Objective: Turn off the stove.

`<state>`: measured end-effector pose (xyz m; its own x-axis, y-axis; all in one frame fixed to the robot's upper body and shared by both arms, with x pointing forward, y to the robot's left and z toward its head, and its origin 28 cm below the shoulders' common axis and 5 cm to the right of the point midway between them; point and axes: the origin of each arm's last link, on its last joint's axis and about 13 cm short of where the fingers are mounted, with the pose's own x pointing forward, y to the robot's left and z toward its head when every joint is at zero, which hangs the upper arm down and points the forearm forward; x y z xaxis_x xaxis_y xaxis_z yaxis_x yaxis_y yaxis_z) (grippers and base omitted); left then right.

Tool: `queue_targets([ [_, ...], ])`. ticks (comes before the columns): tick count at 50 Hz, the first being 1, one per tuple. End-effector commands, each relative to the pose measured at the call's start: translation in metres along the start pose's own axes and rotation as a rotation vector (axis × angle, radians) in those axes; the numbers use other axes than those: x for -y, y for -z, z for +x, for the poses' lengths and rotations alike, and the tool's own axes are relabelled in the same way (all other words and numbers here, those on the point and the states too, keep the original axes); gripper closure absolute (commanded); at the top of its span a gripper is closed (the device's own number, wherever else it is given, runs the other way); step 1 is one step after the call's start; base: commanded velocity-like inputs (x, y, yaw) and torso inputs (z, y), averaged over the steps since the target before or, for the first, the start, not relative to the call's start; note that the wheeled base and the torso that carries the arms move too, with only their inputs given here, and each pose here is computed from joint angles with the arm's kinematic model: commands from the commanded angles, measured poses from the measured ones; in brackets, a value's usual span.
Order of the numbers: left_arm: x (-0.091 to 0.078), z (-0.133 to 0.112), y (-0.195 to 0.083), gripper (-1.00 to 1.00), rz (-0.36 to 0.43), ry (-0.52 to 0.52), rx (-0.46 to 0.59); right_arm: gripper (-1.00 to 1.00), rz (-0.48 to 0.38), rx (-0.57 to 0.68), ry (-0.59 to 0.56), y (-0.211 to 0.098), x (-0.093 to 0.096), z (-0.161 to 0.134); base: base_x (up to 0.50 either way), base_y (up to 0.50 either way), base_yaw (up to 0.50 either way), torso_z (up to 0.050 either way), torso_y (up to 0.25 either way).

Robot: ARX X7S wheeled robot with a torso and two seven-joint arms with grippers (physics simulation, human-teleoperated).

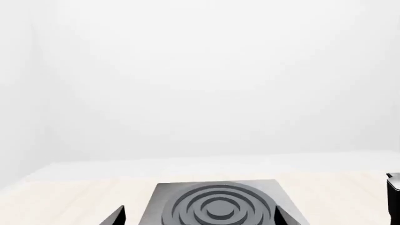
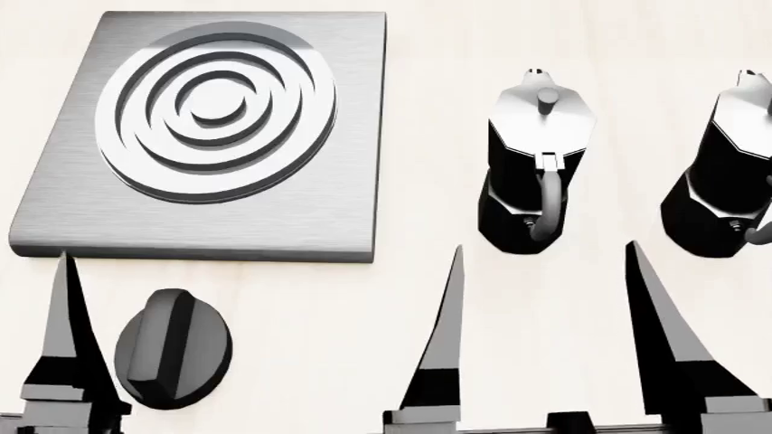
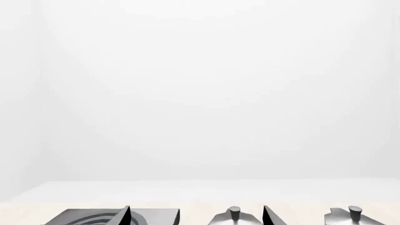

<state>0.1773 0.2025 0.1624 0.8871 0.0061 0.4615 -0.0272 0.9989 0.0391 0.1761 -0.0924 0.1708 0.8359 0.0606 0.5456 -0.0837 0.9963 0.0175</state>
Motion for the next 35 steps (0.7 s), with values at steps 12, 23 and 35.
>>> queue_targets([
  [12,0.0,0.011,-0.017,-1.0,-0.006,0.007,0.08,-1.0,-0.008,0.06,0.0,-0.013,0.001,0.01,0.0,0.0,0.0,0.0,0.0],
  [23,0.0,0.014,-0.026,-1.0,-0.002,0.015,0.114,-1.0,-0.008,0.085,-0.007,-0.019,-0.001,0.014,0.0,0.0,0.0,0.0,0.0],
  [35,-0.001,0.018,-0.04,-1.0,0.012,0.019,0.167,-1.0,-0.012,0.12,-0.013,-0.029,-0.001,0.019,0.0,0.0,0.0,0.0,0.0],
])
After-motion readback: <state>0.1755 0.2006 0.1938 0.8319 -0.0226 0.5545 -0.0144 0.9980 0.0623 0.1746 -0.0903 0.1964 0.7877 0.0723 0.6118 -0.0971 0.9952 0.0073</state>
